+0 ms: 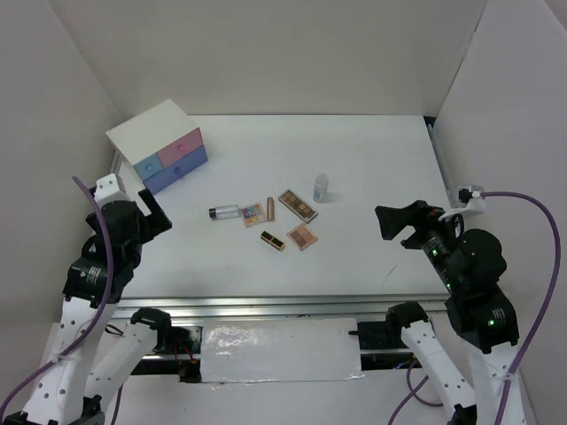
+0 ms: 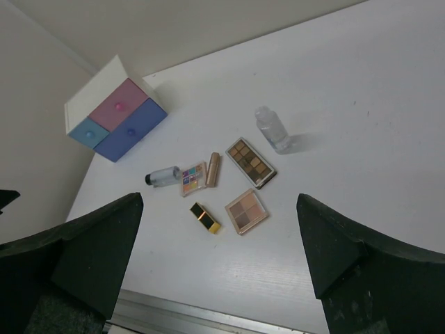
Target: Organize the makeup
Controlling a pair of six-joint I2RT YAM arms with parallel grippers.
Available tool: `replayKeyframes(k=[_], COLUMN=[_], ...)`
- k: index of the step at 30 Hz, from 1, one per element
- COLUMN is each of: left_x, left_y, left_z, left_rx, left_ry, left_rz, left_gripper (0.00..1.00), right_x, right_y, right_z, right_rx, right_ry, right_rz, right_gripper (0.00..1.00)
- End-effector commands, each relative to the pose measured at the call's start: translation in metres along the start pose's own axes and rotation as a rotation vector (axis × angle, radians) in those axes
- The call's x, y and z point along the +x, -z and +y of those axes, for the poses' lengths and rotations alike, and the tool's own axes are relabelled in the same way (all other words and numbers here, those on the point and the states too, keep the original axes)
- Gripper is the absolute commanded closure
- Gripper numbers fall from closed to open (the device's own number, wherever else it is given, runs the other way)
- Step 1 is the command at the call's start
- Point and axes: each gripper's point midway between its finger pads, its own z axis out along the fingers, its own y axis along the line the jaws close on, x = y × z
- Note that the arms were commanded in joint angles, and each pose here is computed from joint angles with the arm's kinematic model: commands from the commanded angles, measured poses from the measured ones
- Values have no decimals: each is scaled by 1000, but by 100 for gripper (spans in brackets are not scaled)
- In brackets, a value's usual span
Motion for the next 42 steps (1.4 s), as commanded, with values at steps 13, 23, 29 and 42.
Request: replayKeyframes(k=[13,23,29,42], left_x=[13,-19,-28,-64], left_y=[-12,-46,-89,-182], left_z=[-5,-35,-16,-33], left_rx=[-44,172,159,342], left_ry=[375,890,1031,1063], left_rz=[-10,-288,-451,-479], left_gripper=[0,1,5,13], right_x=[22,48,50,91], right_y=[-3,-10,-17,-42], right_z=[42,102,111,97], right_rx=[-282,-683,-746,-804], right_ry=[-9,-147,-190,-299], right_rz=[48,227,275,307], right_gripper=[0,0,0,0])
